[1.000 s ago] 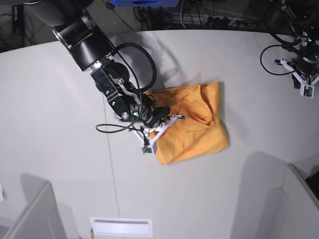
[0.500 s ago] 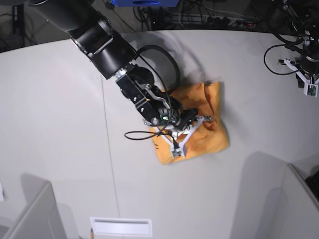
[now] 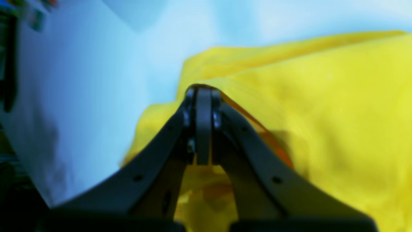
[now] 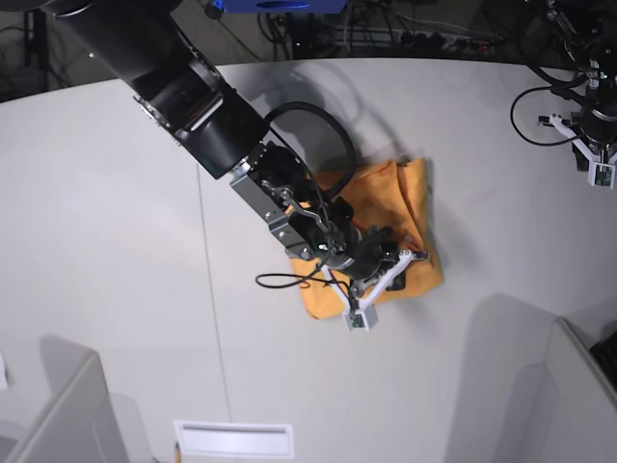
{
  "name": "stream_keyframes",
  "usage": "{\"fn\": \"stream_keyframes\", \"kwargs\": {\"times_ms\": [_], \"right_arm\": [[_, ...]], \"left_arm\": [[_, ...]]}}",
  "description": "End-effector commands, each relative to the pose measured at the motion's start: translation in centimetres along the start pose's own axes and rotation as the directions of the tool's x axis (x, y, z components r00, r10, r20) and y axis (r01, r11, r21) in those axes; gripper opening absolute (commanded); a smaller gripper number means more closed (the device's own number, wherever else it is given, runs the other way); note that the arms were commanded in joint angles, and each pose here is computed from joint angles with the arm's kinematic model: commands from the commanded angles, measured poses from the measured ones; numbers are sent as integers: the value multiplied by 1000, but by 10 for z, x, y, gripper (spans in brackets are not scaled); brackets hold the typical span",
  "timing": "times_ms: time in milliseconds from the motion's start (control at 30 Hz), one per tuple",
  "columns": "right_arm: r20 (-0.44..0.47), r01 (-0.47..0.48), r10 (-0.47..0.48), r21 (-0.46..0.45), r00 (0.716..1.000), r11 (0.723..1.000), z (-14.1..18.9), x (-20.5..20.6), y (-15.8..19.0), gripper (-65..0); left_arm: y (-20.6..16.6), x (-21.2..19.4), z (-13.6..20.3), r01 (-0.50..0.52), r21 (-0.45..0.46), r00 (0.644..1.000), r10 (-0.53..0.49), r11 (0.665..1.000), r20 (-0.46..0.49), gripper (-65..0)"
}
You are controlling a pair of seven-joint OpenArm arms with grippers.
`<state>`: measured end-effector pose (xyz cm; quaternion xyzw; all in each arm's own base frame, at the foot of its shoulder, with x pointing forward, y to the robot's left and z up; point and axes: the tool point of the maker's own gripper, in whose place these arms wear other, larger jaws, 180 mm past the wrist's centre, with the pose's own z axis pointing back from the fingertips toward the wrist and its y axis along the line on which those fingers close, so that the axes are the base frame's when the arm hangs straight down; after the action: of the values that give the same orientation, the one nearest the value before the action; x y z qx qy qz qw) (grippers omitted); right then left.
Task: Fold the T-shirt properly
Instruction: 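Press and adjust the folded bundle with the right gripper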
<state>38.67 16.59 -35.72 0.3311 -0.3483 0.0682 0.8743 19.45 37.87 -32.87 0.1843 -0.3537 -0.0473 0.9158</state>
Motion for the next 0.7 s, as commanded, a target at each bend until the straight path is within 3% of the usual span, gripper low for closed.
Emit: {"fn": "stream_keyframes", "kwargs": {"times_ms": [0, 300, 467, 600, 667], "right_arm": [[80, -26, 21, 64, 997, 998, 3, 35, 25, -650], [157, -76, 50, 164, 986, 984, 34, 60, 58, -650], [27, -2, 2, -8, 1000, 1000, 36, 45, 16, -650], [-61, 25, -27, -31, 998, 999, 40, 29, 16, -650], [-72, -15, 11, -54, 997, 998, 35, 17, 15, -650]], "left_arm": [[7, 13, 4, 13, 19, 999, -14, 1000, 41, -650], [7, 13, 3, 11, 18, 999, -12, 1000, 40, -650], [8, 13, 3, 12, 19, 999, -13, 1000, 40, -650], [7, 13, 3, 12, 19, 999, -12, 1000, 41, -650], [7, 12, 3, 11, 18, 999, -12, 1000, 38, -650]]}}
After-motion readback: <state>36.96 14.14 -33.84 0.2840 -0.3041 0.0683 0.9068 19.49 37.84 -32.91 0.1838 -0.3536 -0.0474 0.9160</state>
